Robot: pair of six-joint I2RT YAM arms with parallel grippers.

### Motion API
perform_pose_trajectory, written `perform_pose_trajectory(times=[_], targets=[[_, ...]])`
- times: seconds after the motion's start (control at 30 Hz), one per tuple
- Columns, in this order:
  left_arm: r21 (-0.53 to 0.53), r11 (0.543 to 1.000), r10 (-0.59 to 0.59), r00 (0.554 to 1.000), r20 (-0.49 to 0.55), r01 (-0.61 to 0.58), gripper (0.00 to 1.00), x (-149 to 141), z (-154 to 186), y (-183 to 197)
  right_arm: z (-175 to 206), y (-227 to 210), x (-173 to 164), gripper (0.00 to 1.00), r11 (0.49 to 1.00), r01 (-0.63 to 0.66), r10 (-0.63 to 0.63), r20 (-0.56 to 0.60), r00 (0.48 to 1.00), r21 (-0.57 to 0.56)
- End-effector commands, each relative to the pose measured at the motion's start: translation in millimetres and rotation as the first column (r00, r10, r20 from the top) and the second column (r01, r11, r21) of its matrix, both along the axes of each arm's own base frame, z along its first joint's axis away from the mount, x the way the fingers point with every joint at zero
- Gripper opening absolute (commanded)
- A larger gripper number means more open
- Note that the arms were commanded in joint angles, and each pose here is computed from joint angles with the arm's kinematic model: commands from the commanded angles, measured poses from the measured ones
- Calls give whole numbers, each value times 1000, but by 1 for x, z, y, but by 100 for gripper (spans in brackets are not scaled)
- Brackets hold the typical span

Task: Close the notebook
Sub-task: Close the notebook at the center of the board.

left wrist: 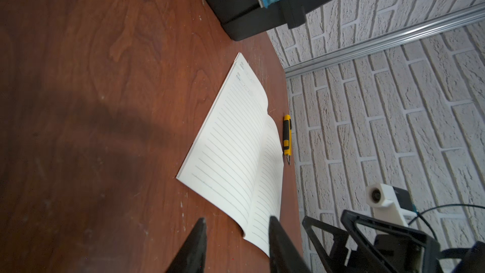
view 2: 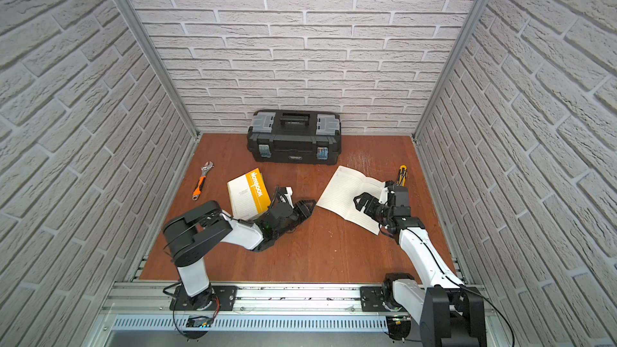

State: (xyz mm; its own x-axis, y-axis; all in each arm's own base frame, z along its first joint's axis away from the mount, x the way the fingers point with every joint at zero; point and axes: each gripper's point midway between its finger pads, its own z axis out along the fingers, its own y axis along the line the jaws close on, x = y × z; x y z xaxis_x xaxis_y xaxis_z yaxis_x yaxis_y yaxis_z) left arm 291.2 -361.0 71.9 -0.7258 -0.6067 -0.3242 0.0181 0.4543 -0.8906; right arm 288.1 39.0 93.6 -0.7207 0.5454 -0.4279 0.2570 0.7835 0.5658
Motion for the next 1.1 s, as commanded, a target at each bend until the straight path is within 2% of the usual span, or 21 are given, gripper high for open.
perform_pose_trajectory(times=[0.0,0.2,0.53,0.7,1.07], targets=[[-169,983,79,995,55,-69,38,7,28,-8,-9,-3,-8,100,1000,-5,5,-19,1000,-17],[-207,976,68,998,9,-64,38,9,17,-25,-23,-5,-5,100,1000,4,-4,-32,999,20],[-368,920,93,988,-122,-132,38,-1,8,-42,-38,-5,-1,100,998,-6,11,-85,996,66],[-368,921,83,987,-141,-130,39,-3,9,-48,-41,-7,-3,100,999,2,3,-93,996,51],[-371,916,83,976,-199,-154,38,-5,-12,-52,-49,-6,-5,100,998,-5,12,-118,993,57]])
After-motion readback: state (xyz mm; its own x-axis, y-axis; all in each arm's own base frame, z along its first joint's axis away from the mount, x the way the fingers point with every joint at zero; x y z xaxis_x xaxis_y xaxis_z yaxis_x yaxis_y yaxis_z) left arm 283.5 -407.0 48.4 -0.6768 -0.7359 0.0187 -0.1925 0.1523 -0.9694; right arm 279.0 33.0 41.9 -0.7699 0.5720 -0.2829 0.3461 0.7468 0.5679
